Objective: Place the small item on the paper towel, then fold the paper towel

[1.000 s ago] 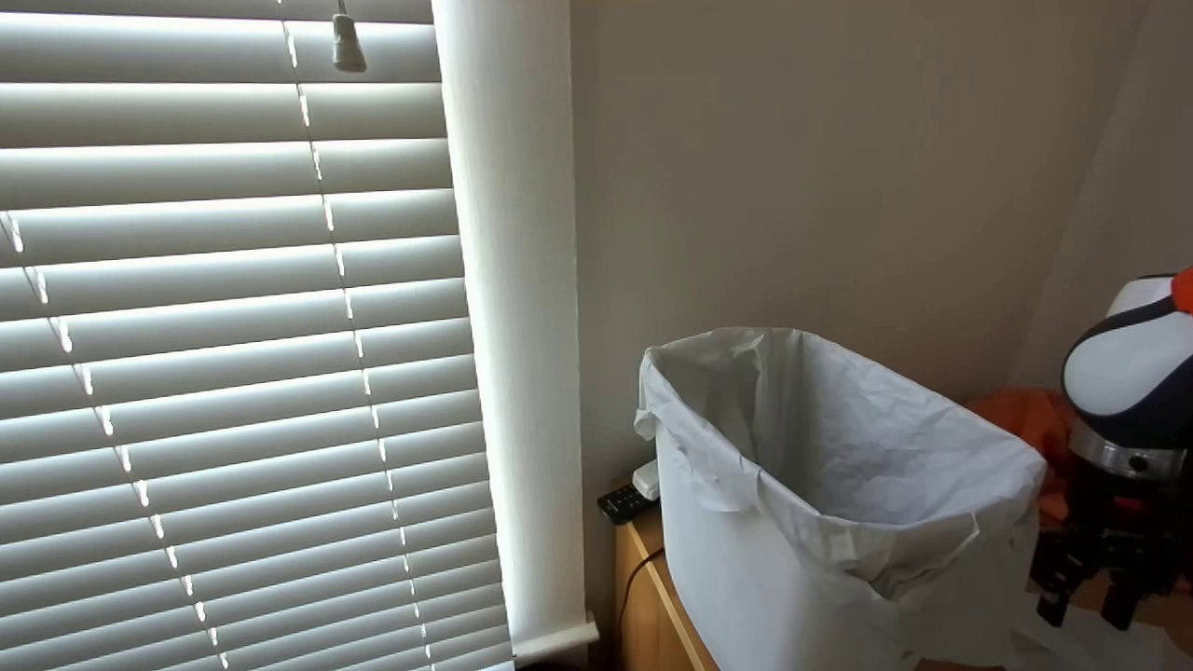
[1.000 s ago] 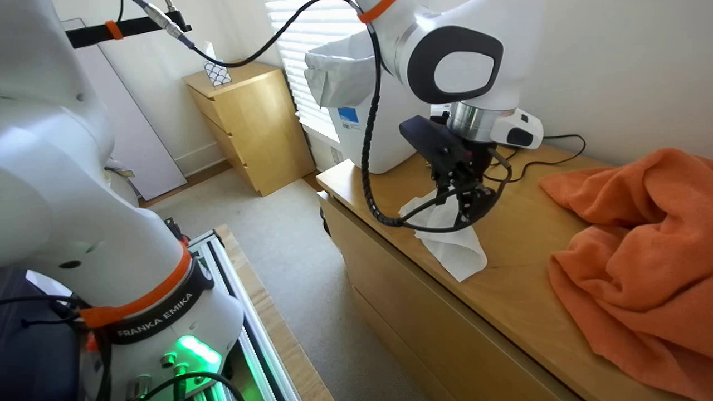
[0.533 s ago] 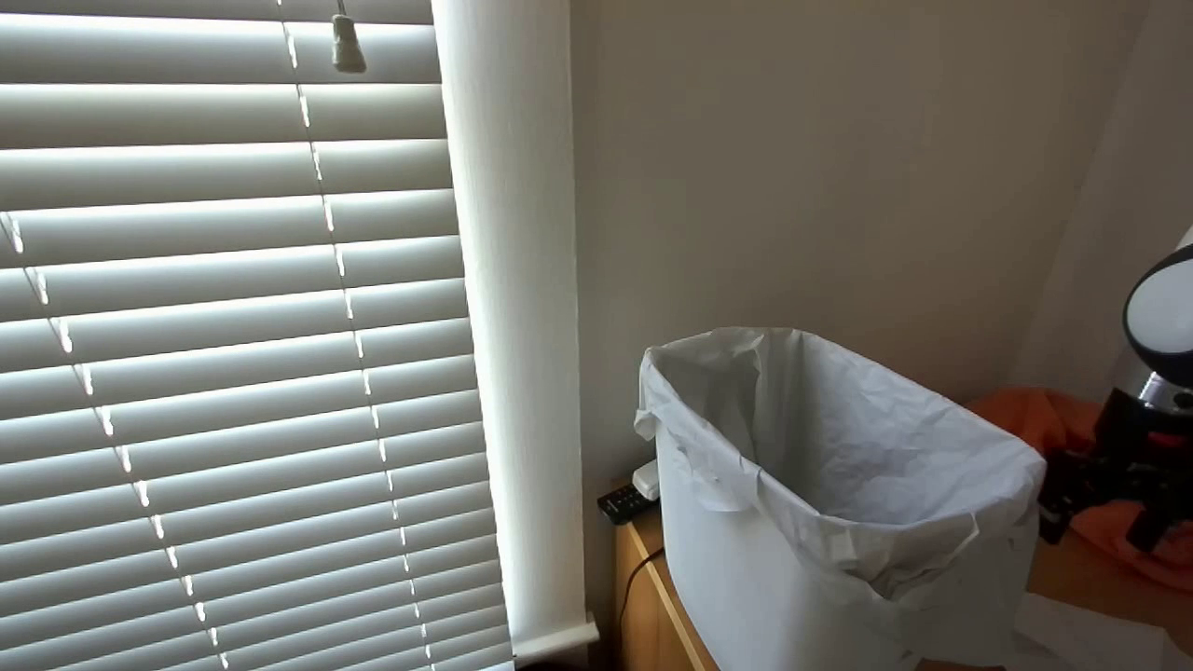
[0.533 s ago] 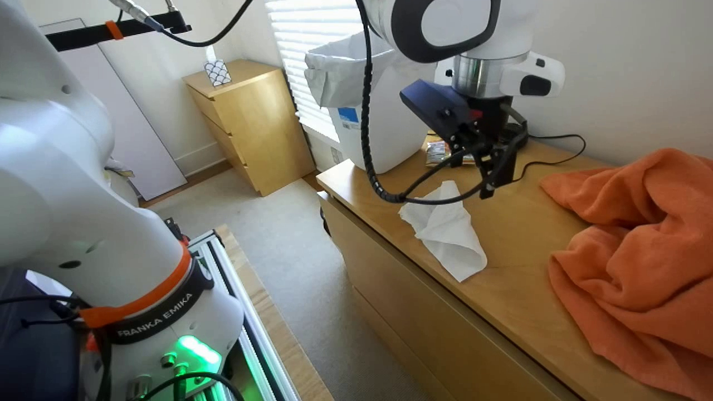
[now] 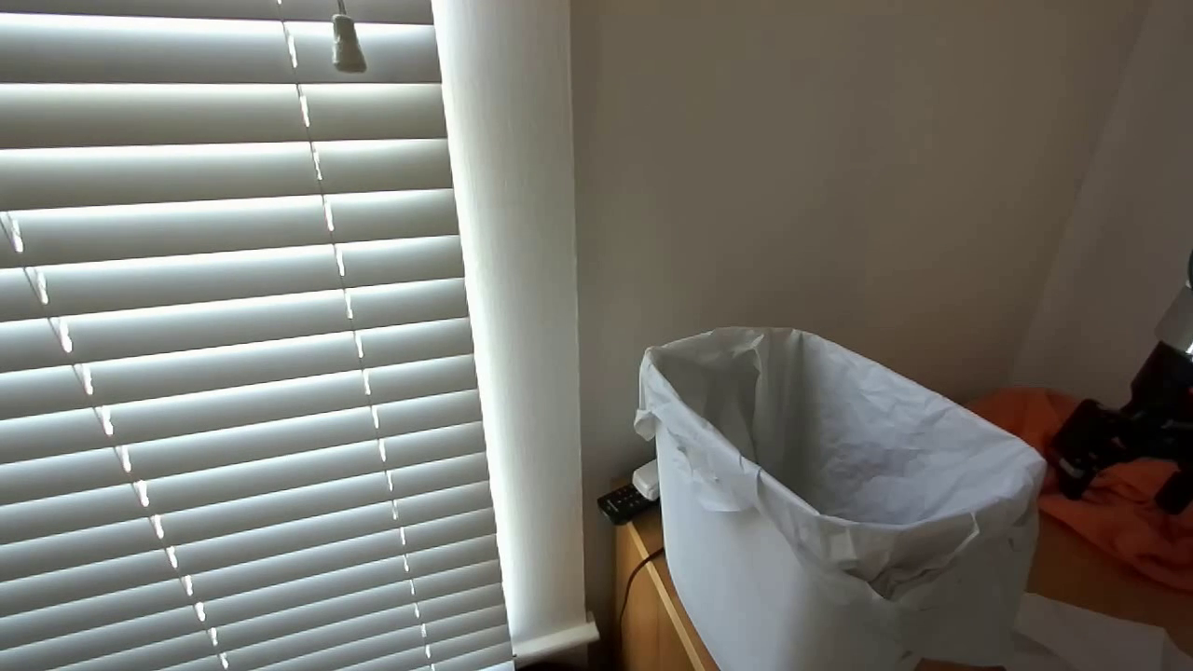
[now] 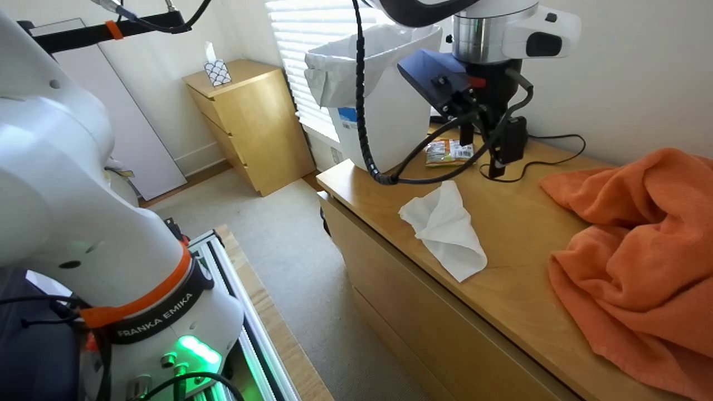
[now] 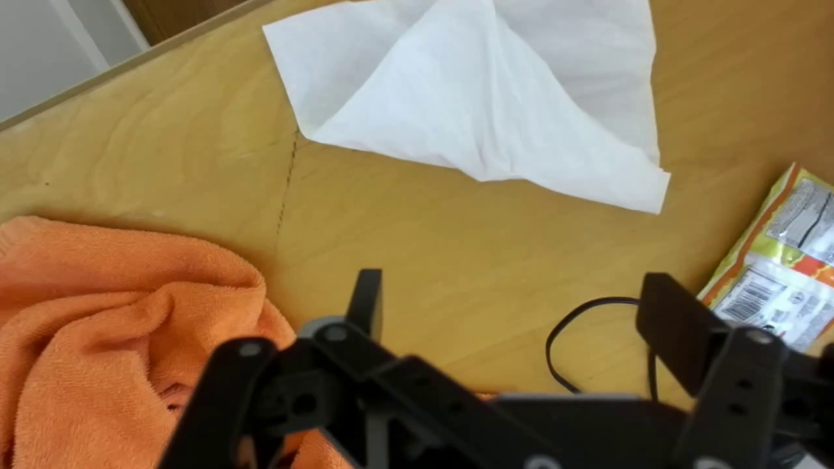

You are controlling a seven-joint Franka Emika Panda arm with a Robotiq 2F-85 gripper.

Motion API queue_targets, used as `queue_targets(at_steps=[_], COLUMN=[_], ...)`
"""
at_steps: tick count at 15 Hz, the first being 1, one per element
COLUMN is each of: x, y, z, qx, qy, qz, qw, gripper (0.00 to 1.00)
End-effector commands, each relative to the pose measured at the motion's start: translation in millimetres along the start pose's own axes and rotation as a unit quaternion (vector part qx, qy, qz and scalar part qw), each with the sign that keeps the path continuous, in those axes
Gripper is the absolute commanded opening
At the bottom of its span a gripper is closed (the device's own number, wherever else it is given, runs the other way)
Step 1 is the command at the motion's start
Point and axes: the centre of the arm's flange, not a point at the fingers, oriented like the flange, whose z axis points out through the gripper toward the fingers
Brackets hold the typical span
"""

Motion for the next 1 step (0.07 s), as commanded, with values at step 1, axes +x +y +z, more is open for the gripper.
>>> queue_targets(at_steps=[1], x=[-0.4], y=[0.1], z=[0.4], qx=[0.0], qy=[-0.001], qz=[0.0], qw=[1.0], gripper=[1.0])
